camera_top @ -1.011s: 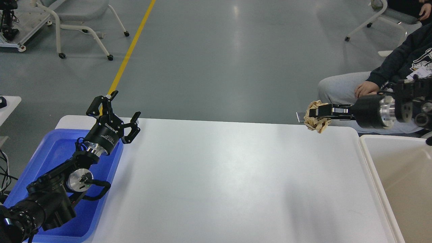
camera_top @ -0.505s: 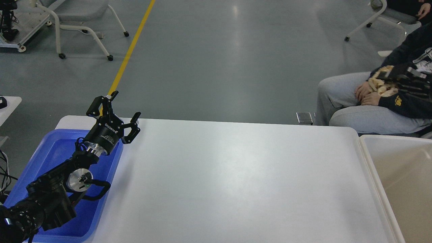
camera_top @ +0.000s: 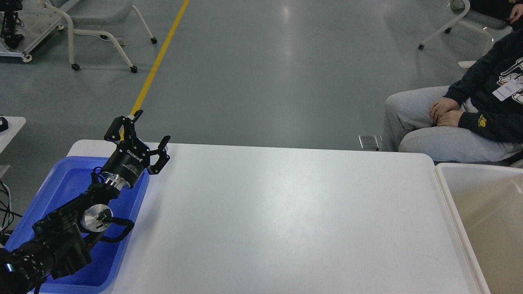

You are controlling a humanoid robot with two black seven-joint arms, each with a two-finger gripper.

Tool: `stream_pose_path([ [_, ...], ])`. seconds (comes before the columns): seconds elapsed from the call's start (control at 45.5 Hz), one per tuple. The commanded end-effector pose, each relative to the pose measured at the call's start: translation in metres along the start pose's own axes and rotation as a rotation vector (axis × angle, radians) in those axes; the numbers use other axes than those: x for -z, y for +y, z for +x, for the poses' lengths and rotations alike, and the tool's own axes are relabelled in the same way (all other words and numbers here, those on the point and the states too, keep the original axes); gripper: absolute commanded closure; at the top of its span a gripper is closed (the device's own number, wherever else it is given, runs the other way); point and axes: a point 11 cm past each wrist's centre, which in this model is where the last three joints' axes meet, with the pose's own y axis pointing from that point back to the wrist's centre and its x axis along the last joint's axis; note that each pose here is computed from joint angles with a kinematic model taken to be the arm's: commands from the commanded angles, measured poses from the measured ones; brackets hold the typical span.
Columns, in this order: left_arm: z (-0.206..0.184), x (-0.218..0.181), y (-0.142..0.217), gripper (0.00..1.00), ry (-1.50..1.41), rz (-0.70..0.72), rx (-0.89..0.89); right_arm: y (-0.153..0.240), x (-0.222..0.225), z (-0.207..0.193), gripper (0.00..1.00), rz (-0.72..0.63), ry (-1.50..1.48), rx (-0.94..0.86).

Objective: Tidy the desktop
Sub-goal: 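Lower the paper ball into the white bin and release it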

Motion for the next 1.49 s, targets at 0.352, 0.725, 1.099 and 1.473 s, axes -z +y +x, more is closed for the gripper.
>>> stream_pose_path([
  [0.352, 0.000, 0.000, 0.000, 0.00, 0.002, -0.001, 0.000, -0.007, -0.167, -0.033, 1.00, -0.421, -0.690, -0.320],
  [0.725, 0.000, 0.000, 0.000, 0.00, 0.002, -0.001, 0.000, -0.005, -0.183, -0.048, 1.00, -0.394, -0.844, -0.212],
  [1.099, 0.000, 0.000, 0.000, 0.00, 0.002, -0.001, 0.000, 0.004, -0.208, -0.063, 1.00, -0.451, -0.831, -0.234],
  [1.473, 0.000, 0.000, 0.000, 0.00, 0.001, -0.001, -0.002, 0.008, -0.212, -0.045, 0.00, -0.457, -0.826, -0.313],
])
